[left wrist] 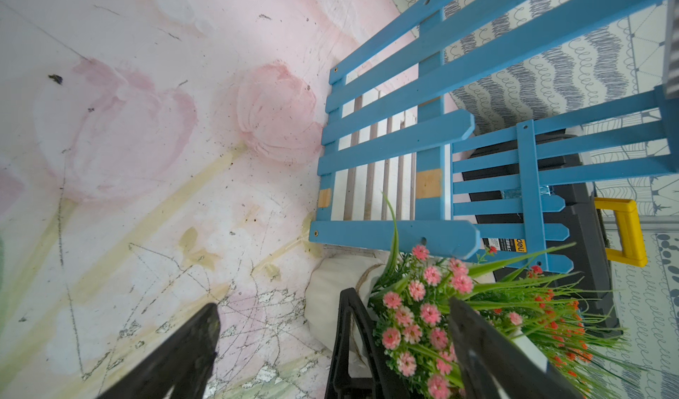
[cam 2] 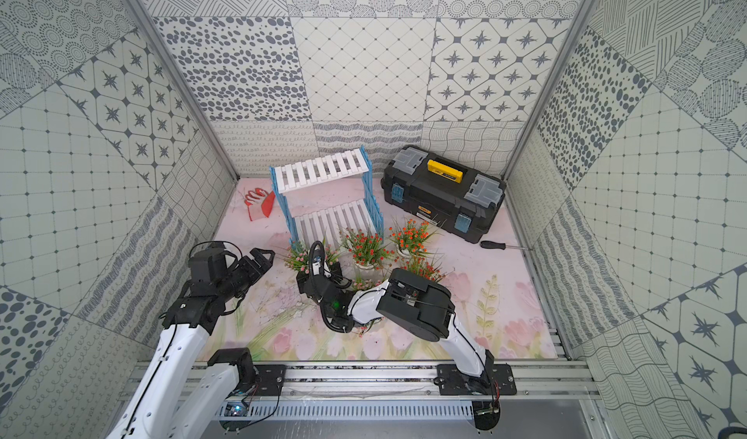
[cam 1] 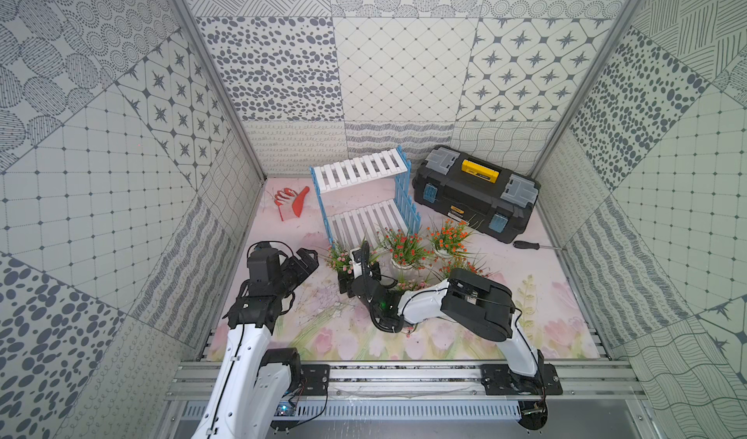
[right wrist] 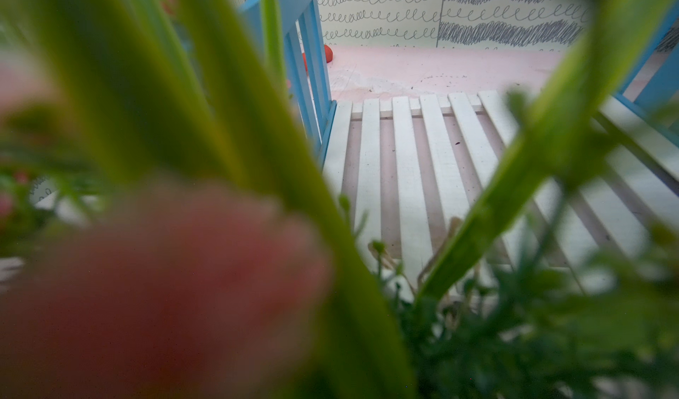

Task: Place the baby's breath potted plants on the rack by color
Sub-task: Pick up the baby's breath potted plant from the center of the board, then place the baby's breath potted plant on the rack.

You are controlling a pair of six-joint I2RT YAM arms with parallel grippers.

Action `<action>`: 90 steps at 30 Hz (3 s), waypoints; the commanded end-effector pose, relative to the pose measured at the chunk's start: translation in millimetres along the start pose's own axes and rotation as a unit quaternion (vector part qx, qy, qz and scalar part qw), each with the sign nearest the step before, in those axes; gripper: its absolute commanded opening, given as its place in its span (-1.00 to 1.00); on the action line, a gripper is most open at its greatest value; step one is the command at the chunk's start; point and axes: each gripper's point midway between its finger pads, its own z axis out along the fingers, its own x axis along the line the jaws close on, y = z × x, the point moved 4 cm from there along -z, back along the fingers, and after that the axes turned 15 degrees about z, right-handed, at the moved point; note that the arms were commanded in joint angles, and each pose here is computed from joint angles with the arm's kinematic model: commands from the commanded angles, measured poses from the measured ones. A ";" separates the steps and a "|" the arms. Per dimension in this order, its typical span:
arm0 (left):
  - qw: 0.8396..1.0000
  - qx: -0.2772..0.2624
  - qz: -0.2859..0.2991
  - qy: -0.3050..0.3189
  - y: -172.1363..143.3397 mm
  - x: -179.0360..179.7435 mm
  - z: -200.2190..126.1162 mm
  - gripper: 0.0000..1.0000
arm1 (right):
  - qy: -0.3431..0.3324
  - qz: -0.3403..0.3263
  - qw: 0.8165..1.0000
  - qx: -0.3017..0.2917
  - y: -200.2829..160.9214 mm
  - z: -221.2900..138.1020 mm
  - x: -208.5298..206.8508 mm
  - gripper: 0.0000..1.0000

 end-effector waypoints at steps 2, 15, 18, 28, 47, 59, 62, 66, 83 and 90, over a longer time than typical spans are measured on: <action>0.999 -0.027 0.013 -0.016 11.1 -6.2 -0.9 0.94 | 0.003 -0.019 1.000 -0.012 9.1 -3.8 5.1 0.62; 0.999 -0.026 0.013 -0.014 10.1 -5.1 -0.3 0.94 | 0.036 -0.030 0.999 -0.010 33.4 -18.6 21.7 0.64; 0.999 -0.027 0.012 -0.014 10.3 -4.9 -0.3 0.94 | 0.045 -0.027 0.999 -0.008 42.1 -24.6 25.7 0.64; 1.000 -0.026 0.009 -0.014 7.8 -3.5 1.3 0.94 | 0.078 -0.017 0.997 0.000 61.6 -40.0 38.6 0.63; 0.999 -0.028 0.010 -0.017 8.2 -4.1 1.0 0.94 | 0.149 -0.032 0.988 0.023 157.6 -87.9 87.4 0.65; 0.999 -0.030 0.013 -0.017 9.4 -5.1 -0.6 0.94 | 0.183 -0.036 0.983 0.004 224.4 -94.7 107.6 0.70; 0.999 -0.031 0.012 -0.018 9.8 -5.5 -0.8 0.94 | 0.185 -0.037 0.982 -0.005 240.5 -90.6 108.1 0.71; 0.999 -0.031 0.013 -0.019 10.4 -5.7 -0.2 0.94 | 0.186 -0.040 0.982 -0.013 261.6 -81.1 105.7 0.72; 0.999 -0.033 0.016 -0.020 12.9 -7.2 0.0 0.94 | 0.160 -0.064 0.982 -0.077 349.2 -25.0 83.5 0.72; 0.999 -0.034 0.019 -0.024 14.4 -8.7 0.2 0.95 | 0.144 -0.076 0.982 -0.096 376.0 -1.7 67.3 0.75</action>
